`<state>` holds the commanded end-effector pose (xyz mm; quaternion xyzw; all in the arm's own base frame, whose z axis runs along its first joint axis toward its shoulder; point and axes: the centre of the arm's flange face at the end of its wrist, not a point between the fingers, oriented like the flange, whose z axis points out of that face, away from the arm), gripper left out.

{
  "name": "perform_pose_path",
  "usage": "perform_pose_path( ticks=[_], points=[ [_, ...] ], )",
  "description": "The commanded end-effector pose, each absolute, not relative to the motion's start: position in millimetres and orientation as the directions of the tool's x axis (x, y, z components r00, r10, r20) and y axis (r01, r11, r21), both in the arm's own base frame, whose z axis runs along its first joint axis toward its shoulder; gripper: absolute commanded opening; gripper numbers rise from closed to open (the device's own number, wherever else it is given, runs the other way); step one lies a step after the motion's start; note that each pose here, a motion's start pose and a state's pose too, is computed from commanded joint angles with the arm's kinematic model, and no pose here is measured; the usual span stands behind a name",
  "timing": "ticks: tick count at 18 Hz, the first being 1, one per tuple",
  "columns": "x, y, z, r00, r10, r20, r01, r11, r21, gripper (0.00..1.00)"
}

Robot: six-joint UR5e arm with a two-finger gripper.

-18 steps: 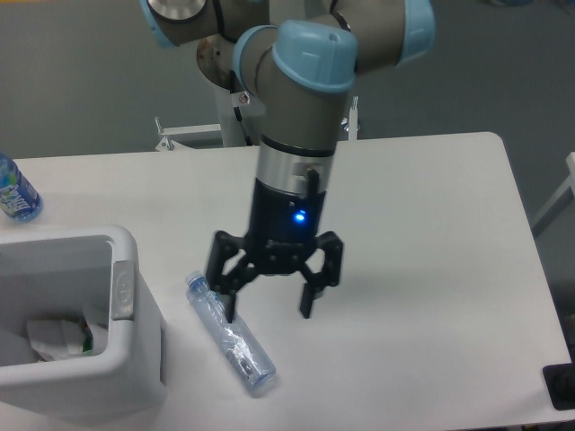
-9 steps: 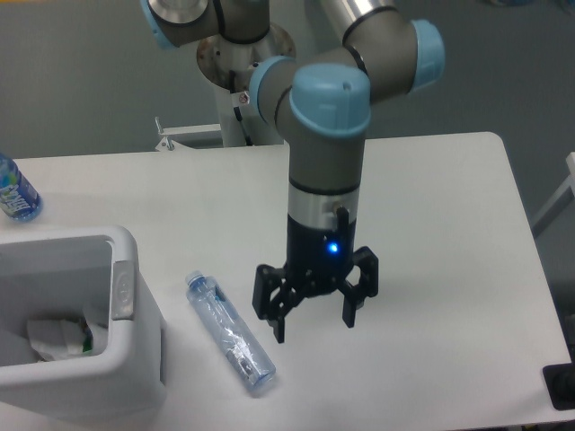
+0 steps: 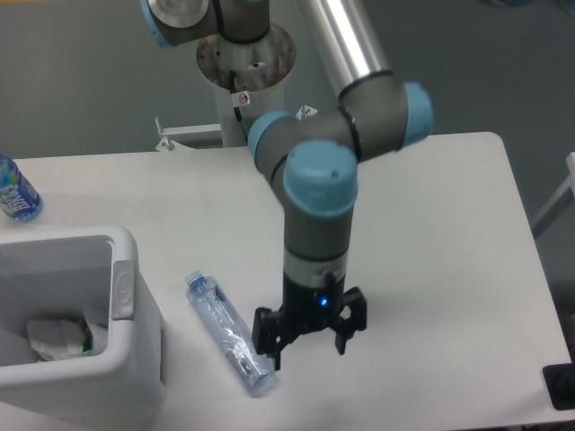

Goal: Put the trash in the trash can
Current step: 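Lower the gripper around the bottle and close on its middle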

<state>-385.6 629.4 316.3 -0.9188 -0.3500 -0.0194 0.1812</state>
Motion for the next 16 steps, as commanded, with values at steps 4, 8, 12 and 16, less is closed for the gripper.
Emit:
perform_pose_path(
  ticks=[4,8,12,16],
  points=[
    [-366,644,283,0.766,0.622,0.164,0.641,-0.718,-0.271,1.0],
    [-360,649,271,0.756,0.633,0.169,0.654,-0.714,-0.25,1.0],
    [-352,647,247,0.757,0.639,0.138,0.653,-0.729,-0.208,1.0],
    [-338,654,232,0.769,0.63,0.11,0.639,-0.747,-0.186,1.0]
  ],
)
